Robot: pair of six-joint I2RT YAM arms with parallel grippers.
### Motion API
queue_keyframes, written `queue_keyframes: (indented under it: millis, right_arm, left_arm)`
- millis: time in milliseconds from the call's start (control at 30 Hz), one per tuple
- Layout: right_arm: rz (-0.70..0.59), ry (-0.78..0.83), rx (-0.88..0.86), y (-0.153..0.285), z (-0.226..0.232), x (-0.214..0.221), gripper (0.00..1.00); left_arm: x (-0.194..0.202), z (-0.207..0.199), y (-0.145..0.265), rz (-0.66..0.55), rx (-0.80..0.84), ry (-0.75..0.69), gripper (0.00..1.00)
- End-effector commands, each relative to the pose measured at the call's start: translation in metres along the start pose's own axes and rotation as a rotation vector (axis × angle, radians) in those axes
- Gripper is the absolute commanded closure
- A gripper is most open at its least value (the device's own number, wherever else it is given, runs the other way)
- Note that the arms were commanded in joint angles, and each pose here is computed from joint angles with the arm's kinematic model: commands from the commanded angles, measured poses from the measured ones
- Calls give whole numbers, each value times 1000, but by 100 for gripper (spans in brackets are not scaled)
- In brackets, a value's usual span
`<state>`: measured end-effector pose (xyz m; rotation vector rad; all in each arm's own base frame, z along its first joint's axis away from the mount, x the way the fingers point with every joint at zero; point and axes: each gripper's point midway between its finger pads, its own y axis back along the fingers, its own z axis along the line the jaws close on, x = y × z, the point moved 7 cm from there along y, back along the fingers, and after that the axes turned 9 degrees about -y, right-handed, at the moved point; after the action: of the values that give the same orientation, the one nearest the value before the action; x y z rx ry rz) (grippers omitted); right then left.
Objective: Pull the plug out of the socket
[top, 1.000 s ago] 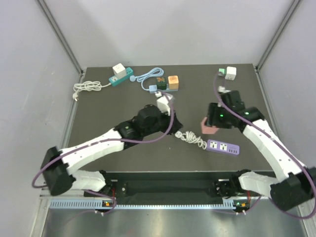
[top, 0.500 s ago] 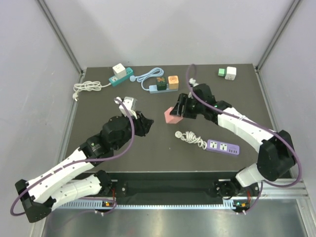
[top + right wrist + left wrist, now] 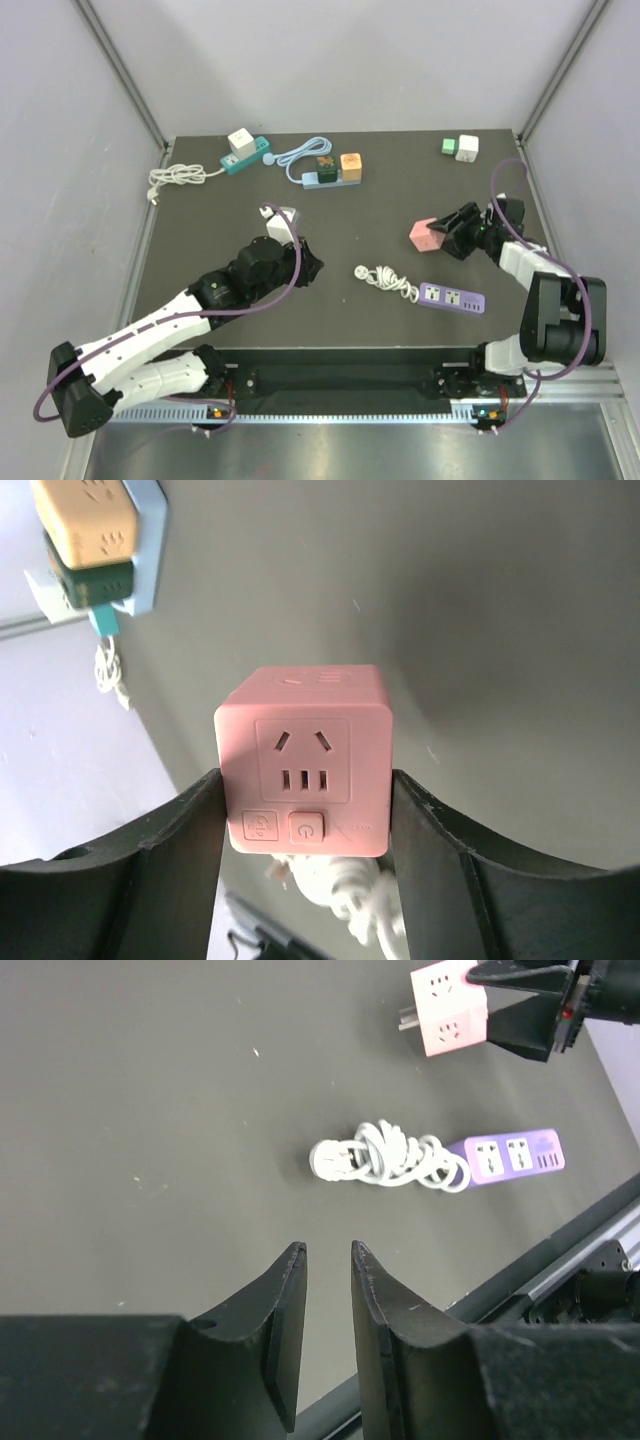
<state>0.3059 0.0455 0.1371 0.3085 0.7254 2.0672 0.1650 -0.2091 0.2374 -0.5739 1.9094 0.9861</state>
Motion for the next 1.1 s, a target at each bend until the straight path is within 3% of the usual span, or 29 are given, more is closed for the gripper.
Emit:
queue_keyframes:
  millis: [0, 100, 300, 400, 467, 500, 667, 800, 833, 867, 1067]
  right_arm:
    - [29, 32, -154, 25, 16, 7, 91]
    - [-7, -6, -126, 32, -4, -1, 87]
    - [-26, -33, -79, 34, -27, -22, 71]
    - [-32, -18, -52, 33, -30, -30, 47]
    - [-18, -1, -43, 34, -29, -31, 11]
    - [-26, 28, -44, 36, -25, -34, 1]
    - [-127, 153, 22, 67, -5, -36, 1]
    - [-340, 343, 203, 109, 22, -40, 0]
    - [-352, 407, 216, 111, 33, -29, 0]
    - [-447, 451, 246, 124, 45, -27, 0]
    - [-509, 630, 213, 117, 80, 52, 0]
  left_arm:
    - [-10, -12, -5, -32, 68, 29, 71]
    - [-10, -16, -9, -28, 99, 39, 71]
    - [-12, -19, -7, -32, 123, 37, 71]
    - [-14, -19, -1, -41, 133, 37, 69]
    - [-15, -20, 5, -48, 148, 38, 68]
    - [-15, -20, 7, -52, 154, 41, 68]
    - [-17, -20, 25, -81, 191, 61, 68]
    - [-15, -19, 37, -99, 220, 66, 68]
    - [-15, -18, 43, -107, 226, 69, 68]
    - [-14, -17, 45, -107, 228, 69, 68]
    - [-6, -10, 56, -126, 224, 69, 66]
